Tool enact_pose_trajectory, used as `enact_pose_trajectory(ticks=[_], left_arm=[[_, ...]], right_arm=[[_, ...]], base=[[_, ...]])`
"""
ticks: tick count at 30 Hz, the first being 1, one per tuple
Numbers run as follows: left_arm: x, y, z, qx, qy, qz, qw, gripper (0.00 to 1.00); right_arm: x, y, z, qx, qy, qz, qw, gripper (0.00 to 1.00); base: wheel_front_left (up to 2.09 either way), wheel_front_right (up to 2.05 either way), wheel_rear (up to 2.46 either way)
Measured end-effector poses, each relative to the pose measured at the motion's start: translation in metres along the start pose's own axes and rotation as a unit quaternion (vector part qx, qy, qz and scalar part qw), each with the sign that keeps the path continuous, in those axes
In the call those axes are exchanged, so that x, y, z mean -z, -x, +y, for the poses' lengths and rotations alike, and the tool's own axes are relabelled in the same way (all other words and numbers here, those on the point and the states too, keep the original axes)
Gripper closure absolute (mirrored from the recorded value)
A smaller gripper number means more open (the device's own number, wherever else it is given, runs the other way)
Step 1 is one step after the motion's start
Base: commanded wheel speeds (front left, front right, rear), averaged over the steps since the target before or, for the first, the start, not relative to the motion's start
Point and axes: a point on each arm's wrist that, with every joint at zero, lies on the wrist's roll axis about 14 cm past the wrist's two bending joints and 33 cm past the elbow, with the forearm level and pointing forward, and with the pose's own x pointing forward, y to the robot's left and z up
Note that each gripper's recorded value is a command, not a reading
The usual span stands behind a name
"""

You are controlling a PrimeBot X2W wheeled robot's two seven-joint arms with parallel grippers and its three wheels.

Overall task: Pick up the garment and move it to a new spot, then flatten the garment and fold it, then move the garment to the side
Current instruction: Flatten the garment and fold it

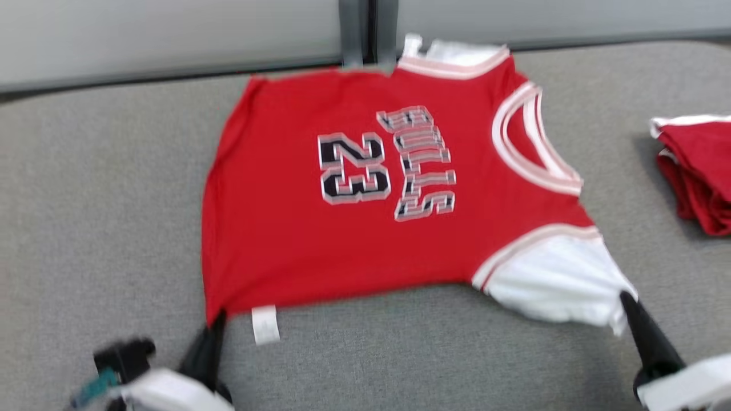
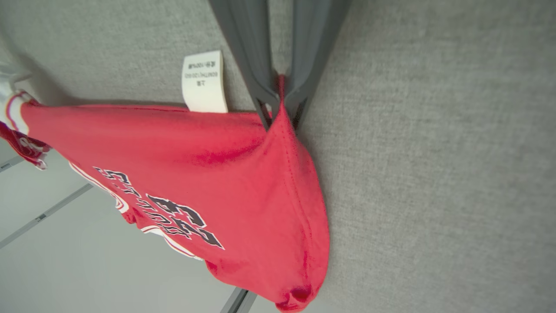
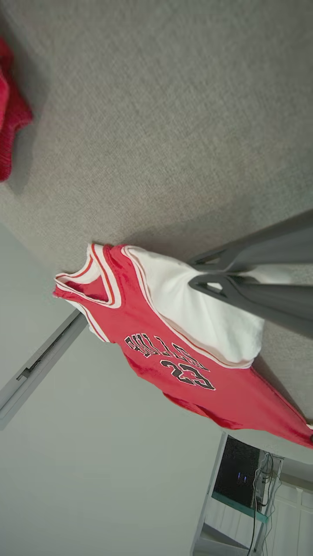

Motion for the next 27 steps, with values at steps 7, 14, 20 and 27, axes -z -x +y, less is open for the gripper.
enact_pose_trajectory(ticks=[7,14,20,27], left_arm=[[0.061,0.089,-0.021,-0.032,0.042,0.037,0.998,1.0],[0.07,0.13,-0.04,-0.036,0.077,0.04,0.996,1.0],[0.056,0.128,-0.047,-0.026,0.07,0.046,0.996,1.0],[0.015,0.11,-0.076,0.027,0.064,0.039,0.997,1.0]], right_arm=[[0.02,0.085,-0.034,0.054,-0.003,0.023,0.998,1.0],[0.033,0.125,-0.059,0.095,-0.002,0.034,0.995,1.0],[0.029,0.108,-0.048,0.074,0.03,0.047,0.996,1.0],[-0.003,0.069,-0.005,0.008,0.081,0.042,0.996,1.0]], base=[[0.0,0.0,0.0],[0.0,0.0,0.0],[0.0,0.0,0.0],[0.0,0.0,0.0]])
